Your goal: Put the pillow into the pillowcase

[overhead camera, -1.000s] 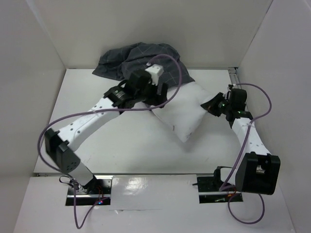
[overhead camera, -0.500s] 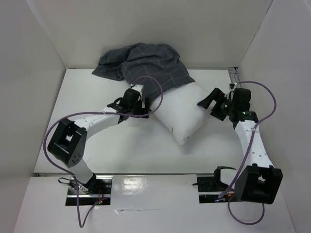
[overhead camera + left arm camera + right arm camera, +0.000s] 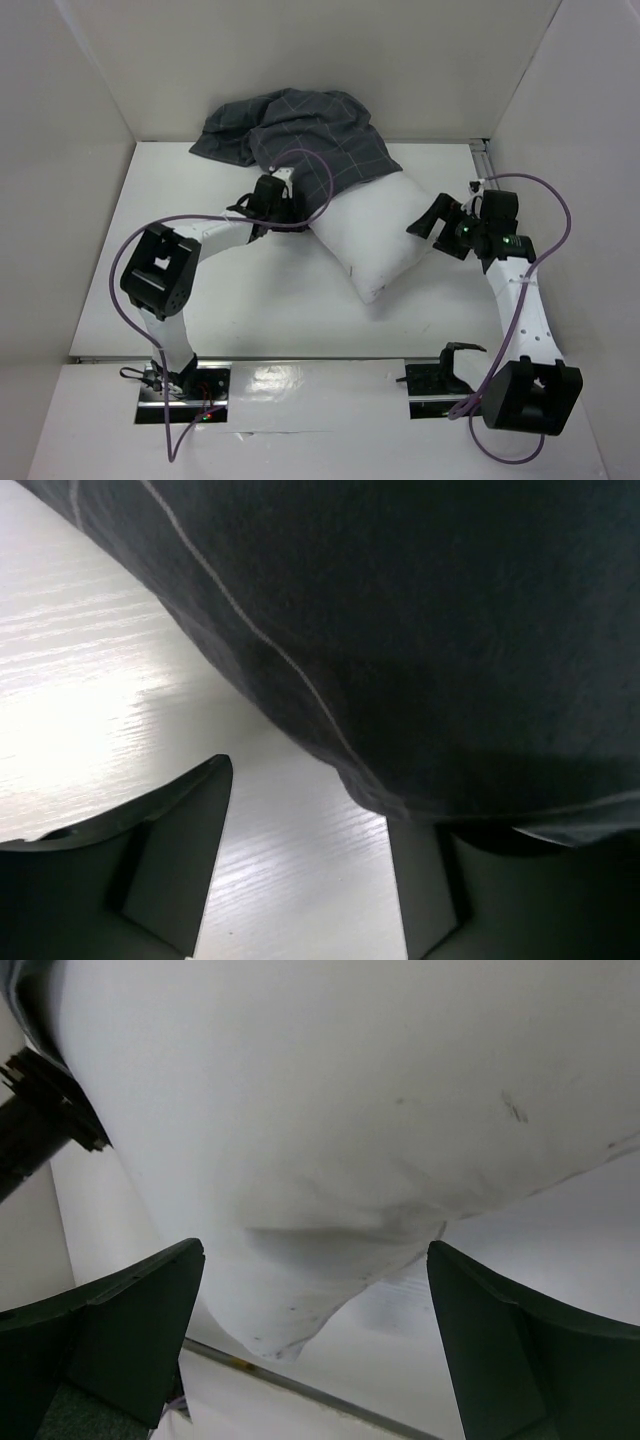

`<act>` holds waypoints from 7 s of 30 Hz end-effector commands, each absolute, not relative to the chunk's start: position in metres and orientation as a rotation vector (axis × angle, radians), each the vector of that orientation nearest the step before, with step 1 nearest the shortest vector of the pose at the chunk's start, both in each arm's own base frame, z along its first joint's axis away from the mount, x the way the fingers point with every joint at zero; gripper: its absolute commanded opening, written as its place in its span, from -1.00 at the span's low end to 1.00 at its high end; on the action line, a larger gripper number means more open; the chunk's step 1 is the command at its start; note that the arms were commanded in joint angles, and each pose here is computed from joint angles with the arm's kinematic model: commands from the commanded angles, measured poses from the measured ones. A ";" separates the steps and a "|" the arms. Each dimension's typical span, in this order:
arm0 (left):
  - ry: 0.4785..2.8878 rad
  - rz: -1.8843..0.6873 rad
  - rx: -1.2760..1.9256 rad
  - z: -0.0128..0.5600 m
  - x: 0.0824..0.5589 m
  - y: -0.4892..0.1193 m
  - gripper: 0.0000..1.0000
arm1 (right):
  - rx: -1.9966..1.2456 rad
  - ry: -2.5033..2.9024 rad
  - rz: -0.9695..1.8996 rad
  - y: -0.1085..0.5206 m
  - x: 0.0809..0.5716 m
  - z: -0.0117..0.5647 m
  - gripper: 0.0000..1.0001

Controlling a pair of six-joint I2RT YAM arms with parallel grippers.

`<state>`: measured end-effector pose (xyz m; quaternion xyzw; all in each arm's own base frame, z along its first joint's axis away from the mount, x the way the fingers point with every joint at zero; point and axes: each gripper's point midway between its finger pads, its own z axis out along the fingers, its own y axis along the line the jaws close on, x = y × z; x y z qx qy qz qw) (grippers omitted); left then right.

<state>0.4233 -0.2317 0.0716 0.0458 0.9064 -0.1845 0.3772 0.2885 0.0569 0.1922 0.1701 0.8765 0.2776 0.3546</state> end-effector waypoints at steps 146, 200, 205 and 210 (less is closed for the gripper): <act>2.034 -0.184 0.114 0.379 0.456 -0.201 0.65 | 0.328 1.884 1.062 0.119 0.414 0.352 0.38; 2.397 0.196 0.315 0.206 0.299 -0.275 -0.04 | 0.289 2.370 0.814 0.117 0.263 0.159 1.00; 2.380 0.029 0.326 0.237 0.291 -0.285 -1.00 | 0.233 2.316 1.017 0.139 0.253 0.164 0.42; 2.308 -0.616 0.590 0.279 0.253 -0.381 -1.00 | 0.226 2.135 1.304 0.183 0.258 0.195 -0.77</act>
